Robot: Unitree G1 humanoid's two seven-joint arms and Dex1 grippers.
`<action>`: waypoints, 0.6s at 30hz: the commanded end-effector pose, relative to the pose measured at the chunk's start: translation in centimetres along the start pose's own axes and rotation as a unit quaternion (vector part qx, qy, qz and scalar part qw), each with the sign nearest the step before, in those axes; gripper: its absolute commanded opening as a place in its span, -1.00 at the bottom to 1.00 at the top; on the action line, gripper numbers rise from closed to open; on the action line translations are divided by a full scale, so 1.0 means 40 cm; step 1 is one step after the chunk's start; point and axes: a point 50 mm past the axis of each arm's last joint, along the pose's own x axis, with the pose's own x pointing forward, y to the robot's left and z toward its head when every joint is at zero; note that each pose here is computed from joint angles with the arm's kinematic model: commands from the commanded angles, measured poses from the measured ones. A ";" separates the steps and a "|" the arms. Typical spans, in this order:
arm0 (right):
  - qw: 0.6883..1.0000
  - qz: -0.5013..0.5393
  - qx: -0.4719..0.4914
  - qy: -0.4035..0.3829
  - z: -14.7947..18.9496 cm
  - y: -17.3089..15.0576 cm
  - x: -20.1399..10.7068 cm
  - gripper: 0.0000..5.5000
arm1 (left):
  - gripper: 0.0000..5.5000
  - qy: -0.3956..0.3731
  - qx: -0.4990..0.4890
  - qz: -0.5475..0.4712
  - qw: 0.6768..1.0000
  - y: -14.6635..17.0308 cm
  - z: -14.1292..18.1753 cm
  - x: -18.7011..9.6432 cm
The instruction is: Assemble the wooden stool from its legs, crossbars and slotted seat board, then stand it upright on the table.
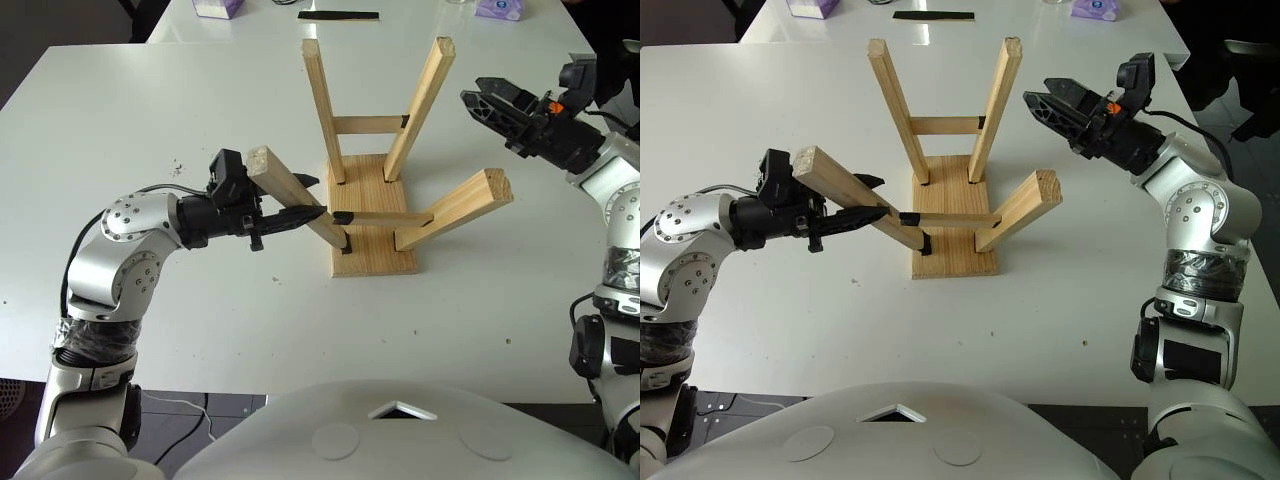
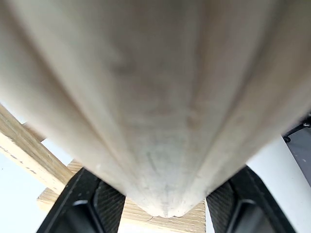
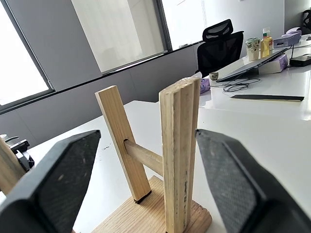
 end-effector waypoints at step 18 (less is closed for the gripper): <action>0.999 0.003 0.019 -0.040 -0.055 0.070 0.037 0.31 | -0.25 0.159 0.016 -0.033 0.987 0.094 -0.039 -0.044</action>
